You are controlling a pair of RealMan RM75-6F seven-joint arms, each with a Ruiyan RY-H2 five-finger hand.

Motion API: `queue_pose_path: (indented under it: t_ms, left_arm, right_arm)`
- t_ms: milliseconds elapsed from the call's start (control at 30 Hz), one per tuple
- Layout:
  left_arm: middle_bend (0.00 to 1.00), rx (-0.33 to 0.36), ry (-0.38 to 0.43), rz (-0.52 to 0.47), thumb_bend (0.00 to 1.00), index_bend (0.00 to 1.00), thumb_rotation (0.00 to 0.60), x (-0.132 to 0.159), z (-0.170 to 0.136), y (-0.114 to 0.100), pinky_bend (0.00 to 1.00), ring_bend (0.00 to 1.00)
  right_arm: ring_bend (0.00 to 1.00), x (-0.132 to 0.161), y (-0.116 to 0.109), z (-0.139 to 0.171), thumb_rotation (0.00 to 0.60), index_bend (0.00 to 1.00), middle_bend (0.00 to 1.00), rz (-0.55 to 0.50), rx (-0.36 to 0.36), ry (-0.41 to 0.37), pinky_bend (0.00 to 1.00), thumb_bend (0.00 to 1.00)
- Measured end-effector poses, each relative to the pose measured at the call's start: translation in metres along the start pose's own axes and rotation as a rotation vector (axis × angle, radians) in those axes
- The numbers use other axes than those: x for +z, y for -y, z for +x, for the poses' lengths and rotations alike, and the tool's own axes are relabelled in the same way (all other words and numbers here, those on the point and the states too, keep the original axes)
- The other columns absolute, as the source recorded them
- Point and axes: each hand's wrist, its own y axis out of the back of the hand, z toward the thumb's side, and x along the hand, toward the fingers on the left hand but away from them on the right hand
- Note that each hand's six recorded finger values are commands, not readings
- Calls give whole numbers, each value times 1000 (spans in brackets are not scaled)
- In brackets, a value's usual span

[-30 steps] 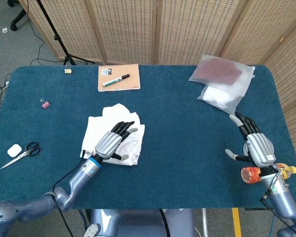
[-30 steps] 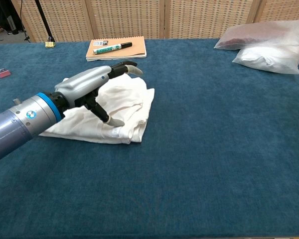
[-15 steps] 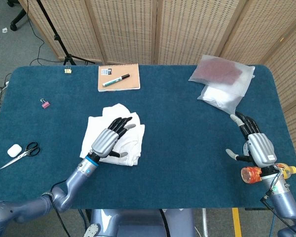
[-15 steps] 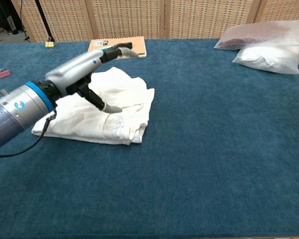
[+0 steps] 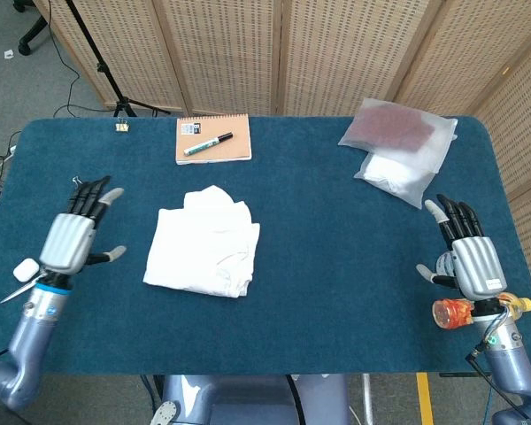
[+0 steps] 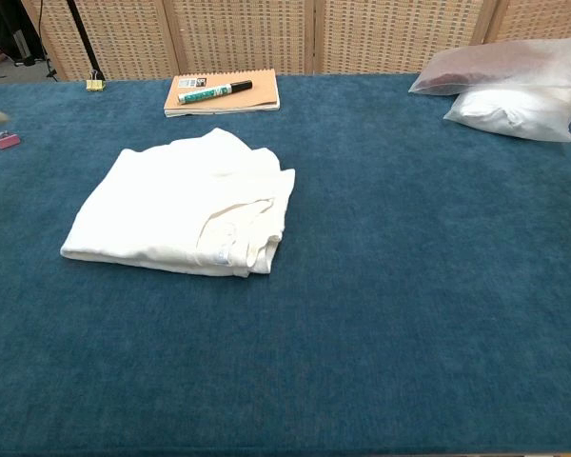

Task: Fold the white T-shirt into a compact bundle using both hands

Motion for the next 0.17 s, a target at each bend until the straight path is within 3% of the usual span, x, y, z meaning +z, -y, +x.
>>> queue_pose_path:
  t_ms: [167]
  left_arm:
    - [0,16,-215,74,0,0,600,-57,-53,-30,0,0]
  right_arm:
    - [0,-2,-1,4,600,0,0,116,-21,65,0,0]
